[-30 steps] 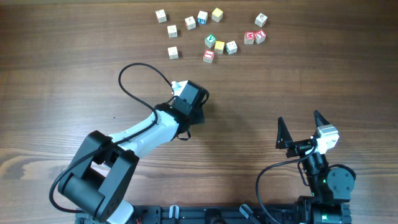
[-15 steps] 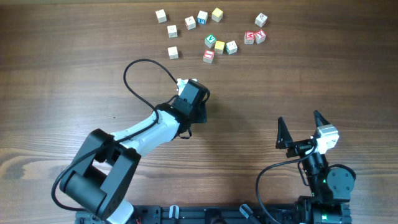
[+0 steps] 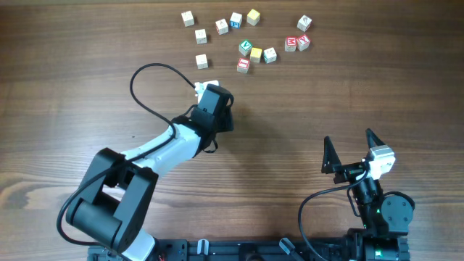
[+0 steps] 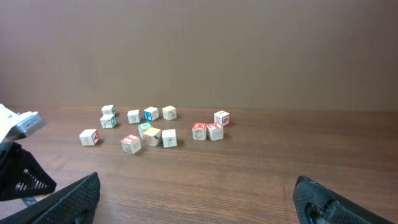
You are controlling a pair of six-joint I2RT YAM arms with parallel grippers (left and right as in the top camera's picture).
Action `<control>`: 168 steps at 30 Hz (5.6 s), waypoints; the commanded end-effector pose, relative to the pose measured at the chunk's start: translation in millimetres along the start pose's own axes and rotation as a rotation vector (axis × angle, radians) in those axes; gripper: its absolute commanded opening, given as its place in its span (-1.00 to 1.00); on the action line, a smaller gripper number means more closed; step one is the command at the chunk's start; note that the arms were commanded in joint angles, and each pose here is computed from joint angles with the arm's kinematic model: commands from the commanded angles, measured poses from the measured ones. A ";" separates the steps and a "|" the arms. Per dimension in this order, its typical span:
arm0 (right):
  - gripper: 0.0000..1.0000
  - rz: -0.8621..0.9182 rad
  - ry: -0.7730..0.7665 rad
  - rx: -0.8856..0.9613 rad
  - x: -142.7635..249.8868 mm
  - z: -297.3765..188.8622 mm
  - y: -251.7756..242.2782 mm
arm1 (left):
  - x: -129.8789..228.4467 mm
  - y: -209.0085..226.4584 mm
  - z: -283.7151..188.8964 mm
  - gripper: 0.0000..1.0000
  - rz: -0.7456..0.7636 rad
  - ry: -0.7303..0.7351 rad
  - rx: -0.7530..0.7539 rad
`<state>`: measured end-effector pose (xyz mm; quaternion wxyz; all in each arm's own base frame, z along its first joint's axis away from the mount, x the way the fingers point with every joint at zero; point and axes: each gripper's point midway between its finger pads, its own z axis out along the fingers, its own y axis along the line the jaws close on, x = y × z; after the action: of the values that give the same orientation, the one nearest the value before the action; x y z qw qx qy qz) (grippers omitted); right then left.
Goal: Form a circle
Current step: 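Grasp the white block with the left gripper and carry it toward the front, then lower the white block below the cluster and release it, then reach the left gripper back to another white block and grasp it, then carry the white block down and place it beside the first block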
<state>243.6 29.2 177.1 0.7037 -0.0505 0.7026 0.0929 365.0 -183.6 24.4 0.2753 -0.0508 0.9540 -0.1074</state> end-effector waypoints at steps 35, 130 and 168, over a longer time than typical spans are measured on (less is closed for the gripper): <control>0.99 -0.005 -0.011 0.006 -2.3 -0.2 -0.4 | -10.6 51.5 6.5 -0.56 -0.035 -0.005 -0.130; 0.99 -0.005 -0.009 0.006 -2.0 -0.1 -0.5 | -159.4 -2.1 10.6 -0.54 0.062 -0.158 0.013; 0.99 -0.004 -0.009 0.006 -1.8 -0.1 -0.5 | -13.7 -7.0 19.3 -0.39 0.227 0.113 -0.054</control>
<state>243.6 29.2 177.1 0.7037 -0.0505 0.7026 0.0929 385.4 -200.1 22.3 0.2259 0.0590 0.9695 -0.0741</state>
